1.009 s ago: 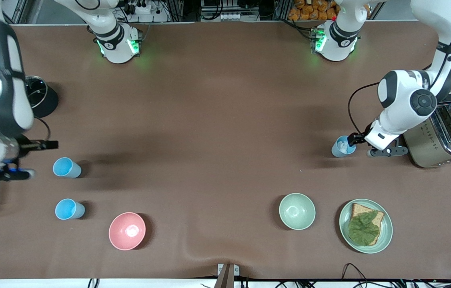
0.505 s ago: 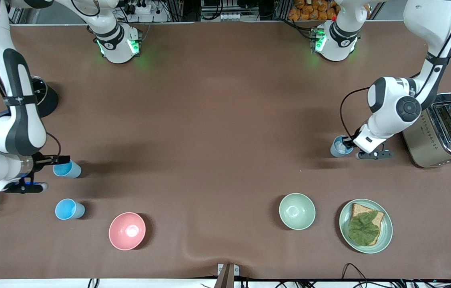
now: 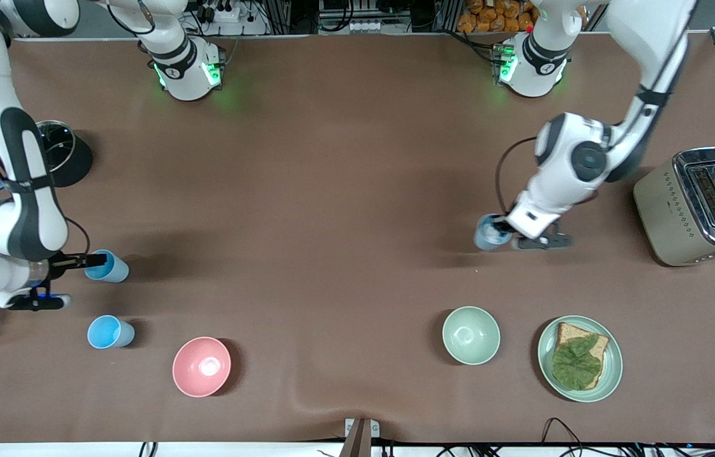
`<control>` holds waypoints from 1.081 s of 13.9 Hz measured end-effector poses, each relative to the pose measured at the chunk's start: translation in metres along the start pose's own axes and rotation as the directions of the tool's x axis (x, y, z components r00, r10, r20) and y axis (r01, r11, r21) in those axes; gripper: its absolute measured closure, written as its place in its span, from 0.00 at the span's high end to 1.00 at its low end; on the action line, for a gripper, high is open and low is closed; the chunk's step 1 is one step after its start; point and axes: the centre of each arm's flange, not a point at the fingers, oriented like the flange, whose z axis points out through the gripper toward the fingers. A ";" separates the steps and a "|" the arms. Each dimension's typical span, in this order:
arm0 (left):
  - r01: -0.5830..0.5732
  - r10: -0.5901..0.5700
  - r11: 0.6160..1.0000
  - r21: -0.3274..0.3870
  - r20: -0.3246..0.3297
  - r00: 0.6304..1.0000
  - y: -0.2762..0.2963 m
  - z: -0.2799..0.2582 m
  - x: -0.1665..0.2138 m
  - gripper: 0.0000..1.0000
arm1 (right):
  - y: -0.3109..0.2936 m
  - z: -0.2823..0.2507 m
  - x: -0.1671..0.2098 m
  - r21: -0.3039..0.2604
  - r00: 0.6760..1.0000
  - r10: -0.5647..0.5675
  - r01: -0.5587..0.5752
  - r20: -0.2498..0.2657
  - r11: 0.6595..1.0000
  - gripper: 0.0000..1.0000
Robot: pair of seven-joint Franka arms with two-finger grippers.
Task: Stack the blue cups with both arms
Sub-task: 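Carry the cup to center with the left gripper while the right gripper grasps one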
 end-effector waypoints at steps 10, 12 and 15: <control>0.246 -0.244 0.968 -0.050 0.039 0.969 0.263 0.045 -0.091 0.04 | -0.002 0.008 0.008 0.001 1.000 -0.022 0.022 -0.017 1.000 0.17; 0.267 -0.265 0.962 -0.057 0.042 0.963 0.292 0.065 -0.097 0.04 | -0.006 0.003 0.005 0.008 0.998 -0.057 0.057 0.005 0.998 0.04; 0.288 -0.288 0.957 -0.038 0.005 0.958 0.317 0.076 -0.104 0.08 | -0.028 -0.034 -0.005 0.011 0.995 -0.094 0.093 0.027 0.996 0.04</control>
